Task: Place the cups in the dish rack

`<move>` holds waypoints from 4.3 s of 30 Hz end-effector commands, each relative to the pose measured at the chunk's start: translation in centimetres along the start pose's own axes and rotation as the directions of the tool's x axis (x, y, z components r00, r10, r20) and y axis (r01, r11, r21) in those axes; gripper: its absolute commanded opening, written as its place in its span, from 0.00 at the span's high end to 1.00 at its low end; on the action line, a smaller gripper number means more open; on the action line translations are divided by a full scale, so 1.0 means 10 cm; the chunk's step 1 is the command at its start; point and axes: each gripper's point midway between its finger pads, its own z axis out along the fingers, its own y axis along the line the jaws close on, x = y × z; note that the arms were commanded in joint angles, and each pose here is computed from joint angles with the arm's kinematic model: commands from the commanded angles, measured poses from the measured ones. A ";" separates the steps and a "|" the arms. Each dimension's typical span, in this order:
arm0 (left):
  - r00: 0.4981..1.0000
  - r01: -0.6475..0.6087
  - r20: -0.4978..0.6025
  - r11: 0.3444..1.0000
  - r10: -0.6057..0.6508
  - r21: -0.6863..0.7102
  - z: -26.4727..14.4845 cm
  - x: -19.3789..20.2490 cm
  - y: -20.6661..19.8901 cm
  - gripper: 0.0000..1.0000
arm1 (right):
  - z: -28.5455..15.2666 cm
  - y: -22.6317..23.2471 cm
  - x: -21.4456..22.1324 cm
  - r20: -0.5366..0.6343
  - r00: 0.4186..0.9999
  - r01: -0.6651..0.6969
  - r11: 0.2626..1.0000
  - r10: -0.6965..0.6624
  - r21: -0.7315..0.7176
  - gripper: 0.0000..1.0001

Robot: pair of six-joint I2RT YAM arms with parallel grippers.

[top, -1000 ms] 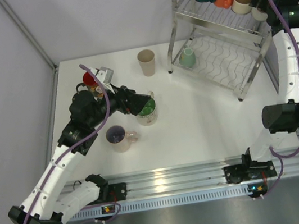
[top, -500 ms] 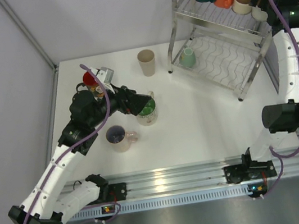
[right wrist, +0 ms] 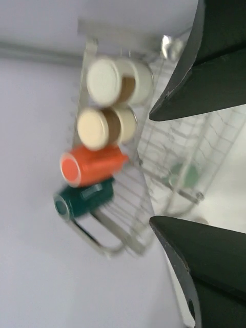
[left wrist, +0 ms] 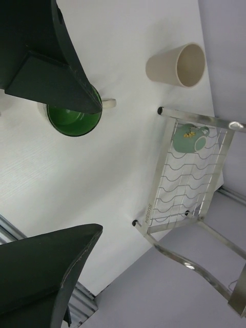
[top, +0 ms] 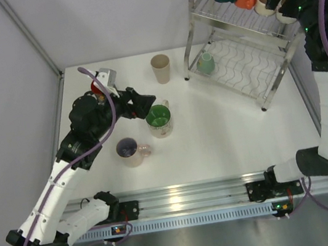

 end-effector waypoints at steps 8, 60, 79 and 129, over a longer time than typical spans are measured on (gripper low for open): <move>0.999 -0.042 -0.039 0.978 0.035 -0.203 -0.10 0.04 0.36 0.13 | -0.82 1.56 1.20 -0.196 0.980 -0.086 0.833 -0.027 -0.547 0.29; 0.737 -0.282 -0.656 0.956 0.161 -0.083 0.86 1.85 0.62 0.38 | -1.49 1.05 3.37 -0.384 0.911 -0.108 0.812 -0.151 -0.574 0.41; 0.932 -0.125 -0.360 0.902 -0.035 -0.413 1.75 0.58 1.13 0.35 | -1.48 1.02 3.33 -0.368 0.922 -0.128 0.801 -0.123 -0.585 0.40; 0.932 0.164 -0.259 0.930 -0.256 -0.330 2.75 0.72 2.20 1.00 | -1.37 1.00 3.48 -0.374 0.913 -0.085 0.820 -0.163 -0.566 0.39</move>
